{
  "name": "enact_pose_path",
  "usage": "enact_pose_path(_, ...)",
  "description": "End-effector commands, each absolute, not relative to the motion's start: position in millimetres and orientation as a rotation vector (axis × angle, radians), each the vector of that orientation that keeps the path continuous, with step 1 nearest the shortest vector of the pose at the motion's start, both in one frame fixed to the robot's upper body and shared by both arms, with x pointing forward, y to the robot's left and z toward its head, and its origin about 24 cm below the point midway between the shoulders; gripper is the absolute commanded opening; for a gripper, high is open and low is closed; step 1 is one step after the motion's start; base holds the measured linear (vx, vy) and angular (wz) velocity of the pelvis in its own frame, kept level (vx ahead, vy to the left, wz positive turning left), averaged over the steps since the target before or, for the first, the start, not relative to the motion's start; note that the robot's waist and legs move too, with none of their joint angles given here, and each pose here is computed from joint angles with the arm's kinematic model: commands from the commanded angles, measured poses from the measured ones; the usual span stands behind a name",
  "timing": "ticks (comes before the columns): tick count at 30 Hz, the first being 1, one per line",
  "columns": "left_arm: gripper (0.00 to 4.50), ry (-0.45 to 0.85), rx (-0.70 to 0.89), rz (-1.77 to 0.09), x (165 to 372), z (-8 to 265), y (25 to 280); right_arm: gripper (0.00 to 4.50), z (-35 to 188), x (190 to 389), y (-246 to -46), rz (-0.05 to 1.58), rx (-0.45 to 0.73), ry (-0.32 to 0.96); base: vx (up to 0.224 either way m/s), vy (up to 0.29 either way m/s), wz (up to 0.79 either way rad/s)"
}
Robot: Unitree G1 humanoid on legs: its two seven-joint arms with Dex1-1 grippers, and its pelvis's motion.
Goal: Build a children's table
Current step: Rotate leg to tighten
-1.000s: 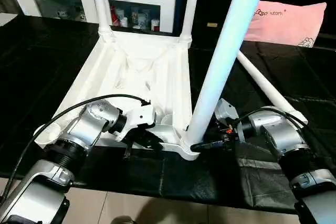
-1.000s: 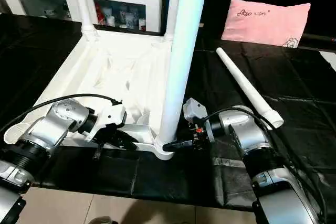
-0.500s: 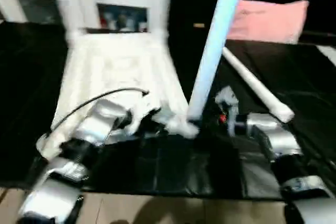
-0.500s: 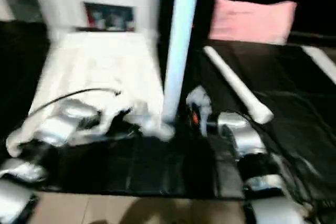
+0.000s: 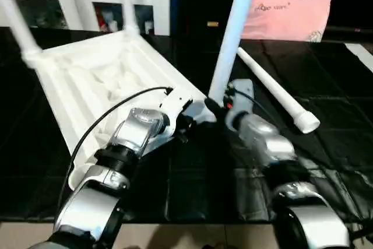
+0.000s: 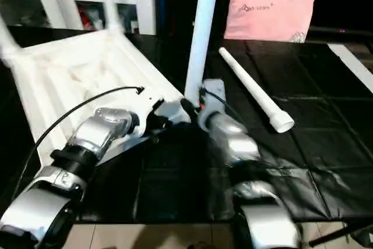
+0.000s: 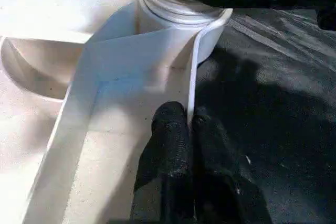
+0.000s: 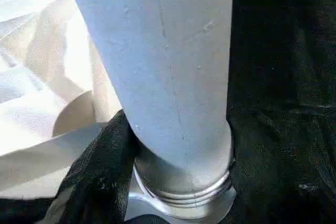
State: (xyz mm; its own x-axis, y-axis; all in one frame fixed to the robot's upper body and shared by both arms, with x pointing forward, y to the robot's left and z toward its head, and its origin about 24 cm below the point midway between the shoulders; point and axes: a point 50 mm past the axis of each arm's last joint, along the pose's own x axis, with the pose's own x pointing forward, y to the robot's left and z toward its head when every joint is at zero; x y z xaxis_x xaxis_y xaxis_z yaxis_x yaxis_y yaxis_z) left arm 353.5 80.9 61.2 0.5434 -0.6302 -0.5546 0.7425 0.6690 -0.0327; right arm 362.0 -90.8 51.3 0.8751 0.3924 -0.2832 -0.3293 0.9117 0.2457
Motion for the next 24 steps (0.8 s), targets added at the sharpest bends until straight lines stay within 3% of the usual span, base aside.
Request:
enact_pose_path(1, 0.00, 0.428, 0.187, -0.876, 360.4, 90.2, 61.9, 2.41, 28.5, 345.6, -58.3, 0.492, 0.204, 0.463, 0.000, 0.000, 0.00)
enact_pose_path(4, 0.00, 0.434, 0.201, -0.872, 361.1, 88.4, 65.5, 2.41, 28.1, 345.3, -61.2, 0.498, 0.179, 0.454, 0.000, 0.000, 0.00)
enact_pose_path(7, 0.00, 0.436, 0.205, -0.859, 362.4, 87.2, 70.5, 3.11, 27.0, 345.7, -66.0, 0.484, 0.164, 0.443, 0.000, 0.000, 0.00)
enact_pose_path(14, 0.00, 0.454, 0.260, -0.858, 361.4, 78.6, 84.2, 3.62, 27.4, 335.5, -86.4, 0.546, 0.072, 0.372, 0.000, 0.000, 0.00)
enact_pose_path(15, 0.00, 0.456, 0.275, -0.868, 360.4, 77.0, 86.7, 3.81, 25.1, 327.9, -100.9, 0.542, 0.083, 0.377, 0.000, 0.000, 0.00)
enact_pose_path(18, 0.00, 0.453, 0.298, -0.895, 358.5, 75.7, 90.0, 4.00, 24.5, 319.8, -118.7, 0.536, 0.076, 0.378, 0.000, 0.000, 0.00)
enact_pose_path(23, 0.00, 0.461, 0.331, -0.967, 352.6, 71.3, 95.3, 4.44, 36.5, 314.5, -141.4, 0.572, 0.083, 0.268, 0.000, 0.000, 0.00)
enact_pose_path(24, 0.00, 0.460, 0.350, -1.015, 348.8, 69.5, 96.8, 4.44, 40.4, 313.1, -149.2, 0.590, 0.033, 0.235, 0.000, 0.000, 0.00)
